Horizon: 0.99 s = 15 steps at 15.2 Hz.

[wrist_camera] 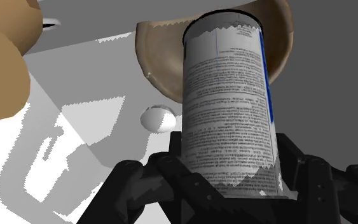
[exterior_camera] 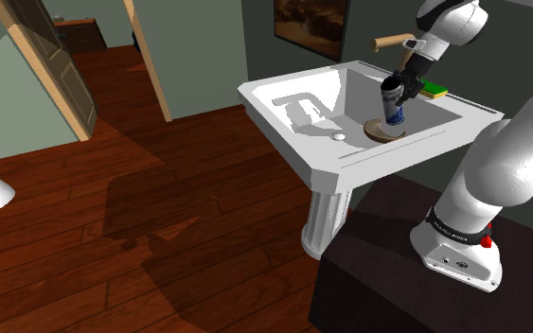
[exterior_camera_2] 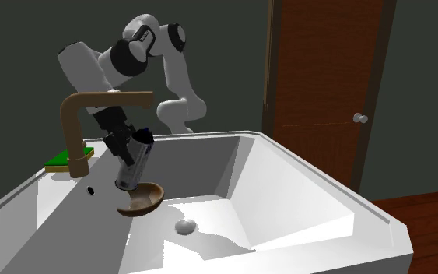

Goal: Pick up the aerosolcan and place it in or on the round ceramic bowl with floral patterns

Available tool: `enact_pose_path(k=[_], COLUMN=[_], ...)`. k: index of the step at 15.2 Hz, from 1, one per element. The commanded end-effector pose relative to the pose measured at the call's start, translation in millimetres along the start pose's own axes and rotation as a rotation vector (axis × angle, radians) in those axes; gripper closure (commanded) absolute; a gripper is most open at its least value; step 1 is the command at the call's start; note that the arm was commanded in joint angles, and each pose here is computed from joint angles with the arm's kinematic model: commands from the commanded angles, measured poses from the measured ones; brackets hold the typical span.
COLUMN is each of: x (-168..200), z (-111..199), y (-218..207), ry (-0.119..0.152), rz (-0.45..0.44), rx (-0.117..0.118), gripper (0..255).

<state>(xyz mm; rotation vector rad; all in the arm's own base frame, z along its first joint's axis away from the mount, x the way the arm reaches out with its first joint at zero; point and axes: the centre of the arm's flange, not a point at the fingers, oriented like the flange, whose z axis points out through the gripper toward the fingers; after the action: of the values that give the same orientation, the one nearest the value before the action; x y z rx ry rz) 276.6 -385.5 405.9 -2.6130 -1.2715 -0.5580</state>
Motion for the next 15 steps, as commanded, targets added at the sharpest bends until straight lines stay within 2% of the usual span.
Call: enact_pose_path(k=[1,8,15], x=[-6.0,-21.6,-21.6], z=[9.2,44.1,44.1], y=[0.3,0.3,0.3], ry=[-0.005,-0.005,-0.005], rz=[0.003,0.003,0.003], rx=[-0.006,-0.006,-0.006], gripper=[255,255,255])
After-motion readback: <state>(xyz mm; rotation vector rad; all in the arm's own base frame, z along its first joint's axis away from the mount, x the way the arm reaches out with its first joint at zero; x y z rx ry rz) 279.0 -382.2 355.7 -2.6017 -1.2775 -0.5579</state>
